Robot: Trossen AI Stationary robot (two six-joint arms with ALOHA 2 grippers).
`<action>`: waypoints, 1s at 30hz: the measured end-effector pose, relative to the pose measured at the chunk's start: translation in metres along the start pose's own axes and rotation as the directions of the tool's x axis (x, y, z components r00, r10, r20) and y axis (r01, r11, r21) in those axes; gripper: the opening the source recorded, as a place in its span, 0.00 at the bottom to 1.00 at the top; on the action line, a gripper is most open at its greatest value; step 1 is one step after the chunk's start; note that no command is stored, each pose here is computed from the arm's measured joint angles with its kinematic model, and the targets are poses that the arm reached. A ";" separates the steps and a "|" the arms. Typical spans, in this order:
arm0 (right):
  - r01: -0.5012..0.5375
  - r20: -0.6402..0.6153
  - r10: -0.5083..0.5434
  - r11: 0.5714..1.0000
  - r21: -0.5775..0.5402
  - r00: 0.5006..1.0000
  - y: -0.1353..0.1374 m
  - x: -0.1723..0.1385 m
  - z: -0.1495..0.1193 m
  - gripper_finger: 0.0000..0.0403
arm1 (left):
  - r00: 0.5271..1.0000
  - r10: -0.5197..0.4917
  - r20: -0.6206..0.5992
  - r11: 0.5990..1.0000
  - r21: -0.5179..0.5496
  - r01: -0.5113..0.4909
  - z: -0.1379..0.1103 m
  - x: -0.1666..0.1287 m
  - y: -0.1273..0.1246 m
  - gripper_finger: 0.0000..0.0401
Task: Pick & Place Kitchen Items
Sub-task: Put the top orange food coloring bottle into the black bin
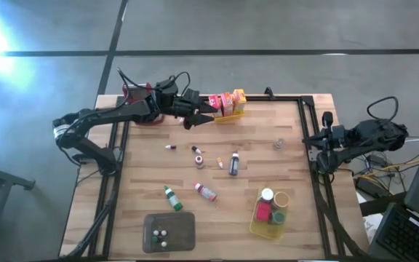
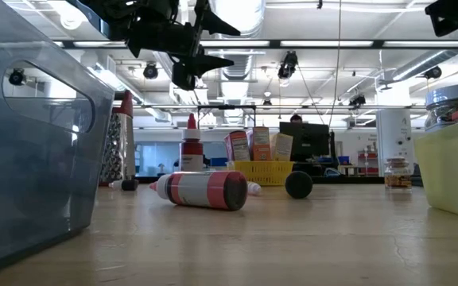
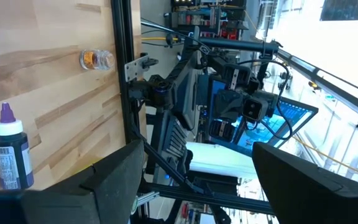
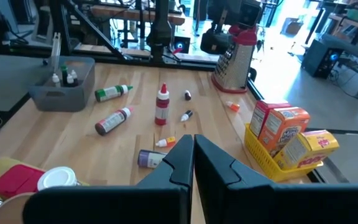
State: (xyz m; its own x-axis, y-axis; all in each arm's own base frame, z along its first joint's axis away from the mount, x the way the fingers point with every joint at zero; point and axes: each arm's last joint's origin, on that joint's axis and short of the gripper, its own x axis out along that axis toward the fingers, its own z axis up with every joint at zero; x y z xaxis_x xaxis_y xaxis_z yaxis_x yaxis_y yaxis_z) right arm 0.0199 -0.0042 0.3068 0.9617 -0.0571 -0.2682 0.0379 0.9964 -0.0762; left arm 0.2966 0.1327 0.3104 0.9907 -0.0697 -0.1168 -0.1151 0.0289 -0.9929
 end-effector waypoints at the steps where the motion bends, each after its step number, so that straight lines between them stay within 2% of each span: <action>1: 0.000 0.000 0.000 1.000 0.000 1.000 0.000 0.000 0.000 0.02 | 1.000 0.000 0.000 1.000 0.000 0.000 0.000 0.000 0.000 0.76; 20: 0.001 0.000 -0.001 1.000 0.000 1.000 0.000 0.000 0.000 0.02 | 1.000 0.002 -0.003 1.000 -0.022 -0.002 -0.001 0.001 0.000 0.76; 23: 0.001 0.000 -0.001 1.000 0.000 1.000 0.000 0.000 0.000 0.02 | 1.000 0.005 -0.025 0.995 -0.101 -0.008 -0.004 0.002 0.000 0.76; 27: 0.001 0.000 -0.001 1.000 0.000 1.000 0.000 0.000 0.000 0.02 | 0.989 0.020 -0.145 0.968 -0.246 -0.056 -0.012 0.004 0.003 0.76; 30: 0.001 0.000 -0.001 1.000 0.000 1.000 0.000 0.000 0.000 0.02 | 0.964 0.022 -0.264 0.918 -0.377 -0.124 -0.019 0.005 0.003 0.76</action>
State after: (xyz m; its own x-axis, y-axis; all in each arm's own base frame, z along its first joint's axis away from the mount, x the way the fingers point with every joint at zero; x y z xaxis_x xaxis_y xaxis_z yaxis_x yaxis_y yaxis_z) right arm 0.0199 -0.0043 0.3069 0.9616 -0.0579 -0.2681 0.0387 0.9963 -0.0763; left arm 0.2999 0.1132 0.3060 0.9338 -0.3294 -0.1396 -0.2555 -0.3408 -0.9048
